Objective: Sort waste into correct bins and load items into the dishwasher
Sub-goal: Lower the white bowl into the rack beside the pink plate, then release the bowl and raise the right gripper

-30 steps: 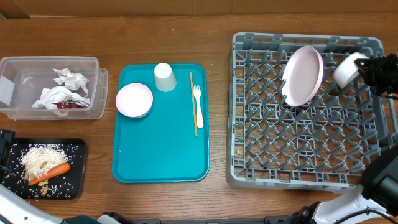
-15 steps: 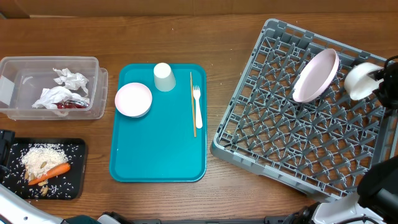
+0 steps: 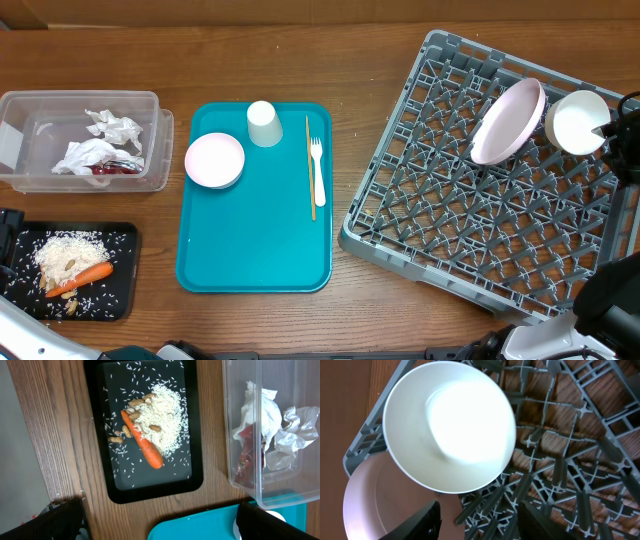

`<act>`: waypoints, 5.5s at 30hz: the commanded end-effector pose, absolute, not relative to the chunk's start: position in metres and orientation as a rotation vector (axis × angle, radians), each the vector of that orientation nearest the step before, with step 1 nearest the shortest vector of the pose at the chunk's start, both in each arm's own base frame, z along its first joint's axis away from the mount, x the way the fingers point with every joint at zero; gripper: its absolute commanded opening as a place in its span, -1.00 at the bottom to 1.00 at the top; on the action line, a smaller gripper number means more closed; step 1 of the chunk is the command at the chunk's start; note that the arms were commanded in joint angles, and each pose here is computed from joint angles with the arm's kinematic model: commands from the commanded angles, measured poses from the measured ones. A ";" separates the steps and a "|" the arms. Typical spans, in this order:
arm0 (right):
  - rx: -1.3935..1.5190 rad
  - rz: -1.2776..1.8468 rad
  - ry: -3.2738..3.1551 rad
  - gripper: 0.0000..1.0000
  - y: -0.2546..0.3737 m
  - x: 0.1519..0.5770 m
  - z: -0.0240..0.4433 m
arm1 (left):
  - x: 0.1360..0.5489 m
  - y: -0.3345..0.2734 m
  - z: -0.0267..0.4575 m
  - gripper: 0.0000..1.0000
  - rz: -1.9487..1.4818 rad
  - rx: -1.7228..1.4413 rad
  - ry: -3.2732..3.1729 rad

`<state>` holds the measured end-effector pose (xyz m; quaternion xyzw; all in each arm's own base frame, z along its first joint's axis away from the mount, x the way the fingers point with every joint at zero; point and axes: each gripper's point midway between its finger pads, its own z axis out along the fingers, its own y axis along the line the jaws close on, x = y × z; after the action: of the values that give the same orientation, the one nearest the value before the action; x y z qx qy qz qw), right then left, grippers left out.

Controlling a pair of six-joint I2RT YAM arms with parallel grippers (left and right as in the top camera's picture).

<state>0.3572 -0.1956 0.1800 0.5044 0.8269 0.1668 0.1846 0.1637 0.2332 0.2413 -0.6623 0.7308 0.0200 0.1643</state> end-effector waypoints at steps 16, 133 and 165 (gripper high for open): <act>1.283 0.122 2.405 -0.43 -0.185 0.387 0.173 | 0.163 0.233 0.244 1.00 0.055 -1.889 2.065; 1.351 -0.259 2.509 0.47 -0.319 0.287 0.096 | 0.163 0.233 0.244 1.00 0.055 -1.889 2.065; 1.148 -0.209 2.397 -0.62 -0.347 0.339 0.087 | 0.163 0.233 0.244 0.99 0.055 -1.889 2.065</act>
<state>0.3346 -0.3382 0.0748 0.3992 0.8889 -0.0746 0.2119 0.1637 0.2332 0.2413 -0.6623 0.7308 0.0200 0.1643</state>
